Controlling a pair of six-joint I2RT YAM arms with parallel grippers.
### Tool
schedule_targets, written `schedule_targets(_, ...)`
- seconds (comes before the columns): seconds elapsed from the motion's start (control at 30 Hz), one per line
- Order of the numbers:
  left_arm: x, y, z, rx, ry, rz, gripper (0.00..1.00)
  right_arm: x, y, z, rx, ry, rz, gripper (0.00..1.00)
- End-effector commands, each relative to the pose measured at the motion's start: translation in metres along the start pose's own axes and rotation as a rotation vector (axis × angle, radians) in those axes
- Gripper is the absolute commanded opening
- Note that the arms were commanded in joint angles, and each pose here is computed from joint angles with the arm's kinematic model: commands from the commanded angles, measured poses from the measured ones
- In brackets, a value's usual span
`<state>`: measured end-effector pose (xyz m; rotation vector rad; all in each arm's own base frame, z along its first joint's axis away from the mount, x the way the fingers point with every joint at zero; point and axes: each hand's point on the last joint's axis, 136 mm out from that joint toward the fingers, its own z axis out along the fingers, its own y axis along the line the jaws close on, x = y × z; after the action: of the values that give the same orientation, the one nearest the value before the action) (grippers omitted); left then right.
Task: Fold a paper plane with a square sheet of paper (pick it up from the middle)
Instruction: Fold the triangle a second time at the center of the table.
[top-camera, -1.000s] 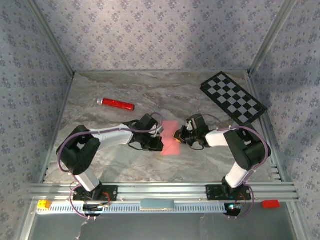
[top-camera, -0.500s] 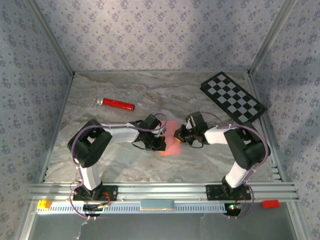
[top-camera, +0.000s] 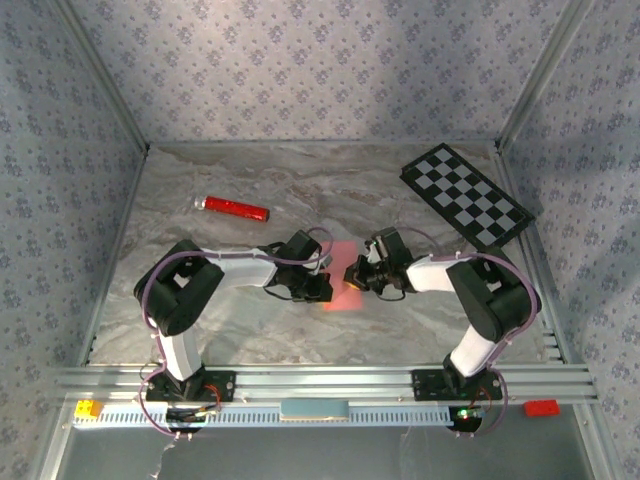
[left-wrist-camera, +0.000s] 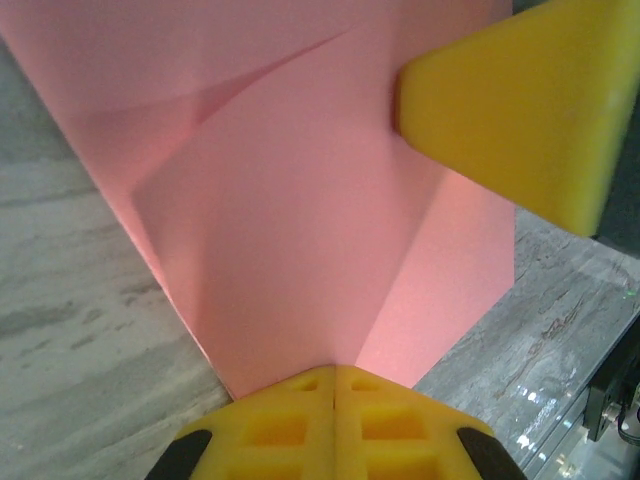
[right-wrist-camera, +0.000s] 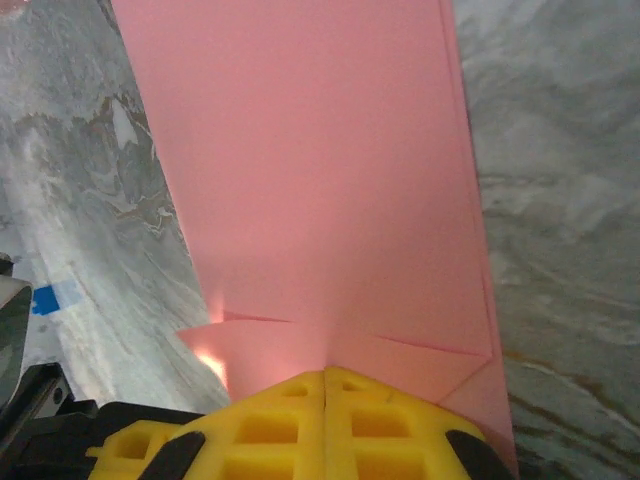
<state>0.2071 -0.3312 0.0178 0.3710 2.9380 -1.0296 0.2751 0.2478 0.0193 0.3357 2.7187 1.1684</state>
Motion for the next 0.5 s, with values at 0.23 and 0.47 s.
schedule_targets(0.23, 0.016, 0.028, 0.004, -0.1, 0.021, -0.065, 0.0, -0.056, -0.021, -0.023, -0.026, -0.163, 0.101, 0.04)
schedule_targets(0.47, -0.007, 0.004, -0.017, -0.08, -0.069, -0.03, 0.09, -0.046, 0.002, -0.058, 0.041, -0.211, -0.016, 0.09)
